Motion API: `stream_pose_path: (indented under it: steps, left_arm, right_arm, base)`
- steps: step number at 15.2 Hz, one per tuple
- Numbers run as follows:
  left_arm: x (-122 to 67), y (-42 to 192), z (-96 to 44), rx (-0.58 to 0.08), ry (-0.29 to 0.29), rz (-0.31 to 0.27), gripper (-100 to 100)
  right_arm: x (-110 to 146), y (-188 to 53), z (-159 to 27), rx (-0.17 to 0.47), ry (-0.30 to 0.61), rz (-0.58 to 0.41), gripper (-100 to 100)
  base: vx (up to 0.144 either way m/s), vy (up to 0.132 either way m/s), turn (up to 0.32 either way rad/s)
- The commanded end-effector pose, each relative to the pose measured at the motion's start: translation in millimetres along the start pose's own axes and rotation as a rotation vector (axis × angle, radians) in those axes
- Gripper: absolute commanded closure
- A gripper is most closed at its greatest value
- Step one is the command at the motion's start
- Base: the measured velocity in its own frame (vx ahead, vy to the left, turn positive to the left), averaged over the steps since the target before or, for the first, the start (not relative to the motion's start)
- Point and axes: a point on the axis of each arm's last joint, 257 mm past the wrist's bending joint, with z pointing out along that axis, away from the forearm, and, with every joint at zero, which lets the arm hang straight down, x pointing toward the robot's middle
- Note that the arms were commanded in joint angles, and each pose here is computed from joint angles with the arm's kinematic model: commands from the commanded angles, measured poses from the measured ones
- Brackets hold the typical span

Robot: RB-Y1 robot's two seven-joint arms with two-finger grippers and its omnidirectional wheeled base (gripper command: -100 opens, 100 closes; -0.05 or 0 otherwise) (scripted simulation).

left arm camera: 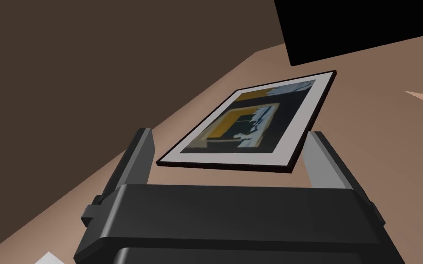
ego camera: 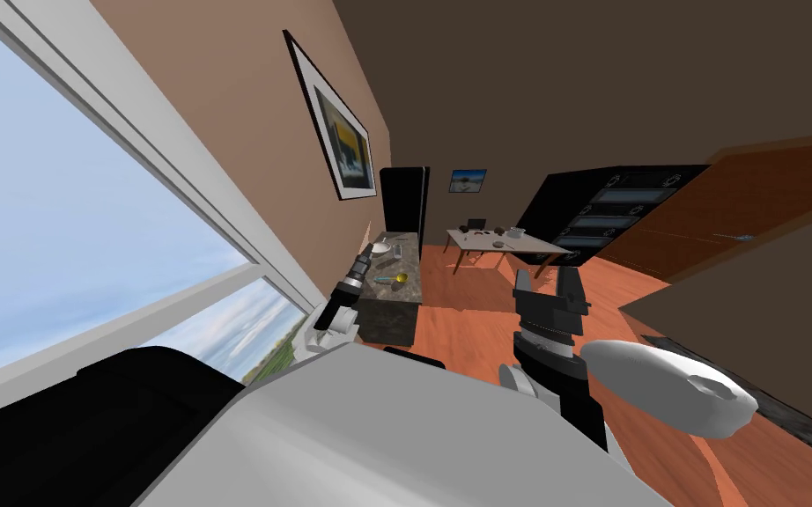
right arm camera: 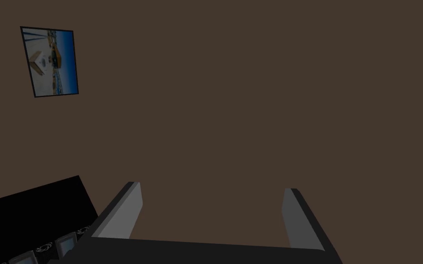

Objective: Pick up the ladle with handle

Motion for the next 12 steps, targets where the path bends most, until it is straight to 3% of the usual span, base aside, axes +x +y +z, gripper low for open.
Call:
stream_pose_path:
  steps: [1, 5, 12]
  left_arm:
    - [4.2, 15, 3.0, -0.045, 0.020, 0.004, -100]
    - [10.8, 27, 6.3, -0.086, 0.043, 0.007, -100]
    - [31.0, 67, 13.5, -0.218, 0.109, 0.019, -100]
  right_arm:
    - [0, 0, 0.0, 0.000, 0.000, 0.000, 0]
    - [0, 0, 0.0, 0.000, 0.000, 0.000, 0]
    - [0, 0, 0.0, 0.000, 0.000, 0.000, 0]
  base:
    - [0.006, 0.000, -0.029]
    - [0.003, 0.000, -0.017]
    - [0.006, 0.000, -0.029]
